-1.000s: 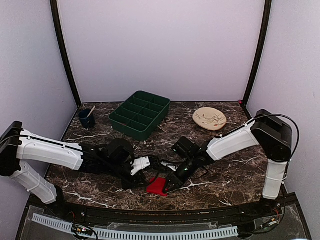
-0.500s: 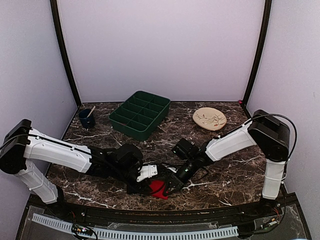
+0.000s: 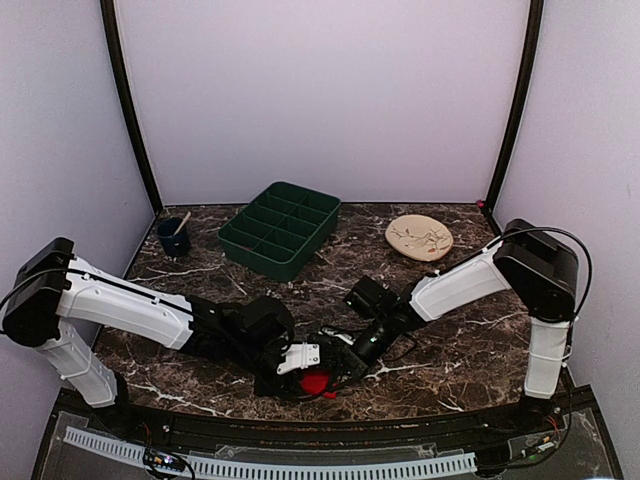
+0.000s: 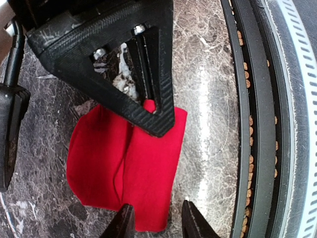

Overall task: Roll the socks
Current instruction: Roll the sock at the center of the board.

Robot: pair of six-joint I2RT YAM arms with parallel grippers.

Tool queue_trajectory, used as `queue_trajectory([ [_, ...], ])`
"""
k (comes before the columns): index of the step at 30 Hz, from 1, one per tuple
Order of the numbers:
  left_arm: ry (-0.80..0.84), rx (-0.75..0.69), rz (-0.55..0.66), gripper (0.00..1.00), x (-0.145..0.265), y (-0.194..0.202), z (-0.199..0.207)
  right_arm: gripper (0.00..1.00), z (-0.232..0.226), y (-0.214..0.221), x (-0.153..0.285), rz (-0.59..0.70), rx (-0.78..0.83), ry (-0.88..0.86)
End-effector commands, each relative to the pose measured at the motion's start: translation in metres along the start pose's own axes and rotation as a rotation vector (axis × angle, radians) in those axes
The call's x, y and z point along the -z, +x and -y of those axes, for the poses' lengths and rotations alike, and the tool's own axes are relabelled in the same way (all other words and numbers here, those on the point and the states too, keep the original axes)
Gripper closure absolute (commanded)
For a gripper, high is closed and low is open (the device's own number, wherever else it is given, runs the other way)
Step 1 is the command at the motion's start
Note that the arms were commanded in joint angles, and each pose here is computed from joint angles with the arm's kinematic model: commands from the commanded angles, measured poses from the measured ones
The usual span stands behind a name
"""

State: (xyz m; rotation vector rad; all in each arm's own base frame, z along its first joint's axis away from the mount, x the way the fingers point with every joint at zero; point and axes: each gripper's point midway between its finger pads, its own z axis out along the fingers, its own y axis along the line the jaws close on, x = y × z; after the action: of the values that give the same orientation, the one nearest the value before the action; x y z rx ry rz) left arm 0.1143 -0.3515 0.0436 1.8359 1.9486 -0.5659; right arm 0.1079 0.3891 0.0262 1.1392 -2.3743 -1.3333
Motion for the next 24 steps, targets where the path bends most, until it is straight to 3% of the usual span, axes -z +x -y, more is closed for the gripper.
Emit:
queue_trajectory([
  [1, -0.015, -0.027, -0.013, 0.66, -0.001, -0.002, -0.002, 0.99, 0.004, 0.000, -0.001, -0.011, -0.024, -0.003],
  [24, -0.027, -0.050, -0.045, 0.66, -0.016, 0.001, -0.008, 1.00, 0.002, 0.003, -0.002, -0.026, -0.019, -0.025],
])
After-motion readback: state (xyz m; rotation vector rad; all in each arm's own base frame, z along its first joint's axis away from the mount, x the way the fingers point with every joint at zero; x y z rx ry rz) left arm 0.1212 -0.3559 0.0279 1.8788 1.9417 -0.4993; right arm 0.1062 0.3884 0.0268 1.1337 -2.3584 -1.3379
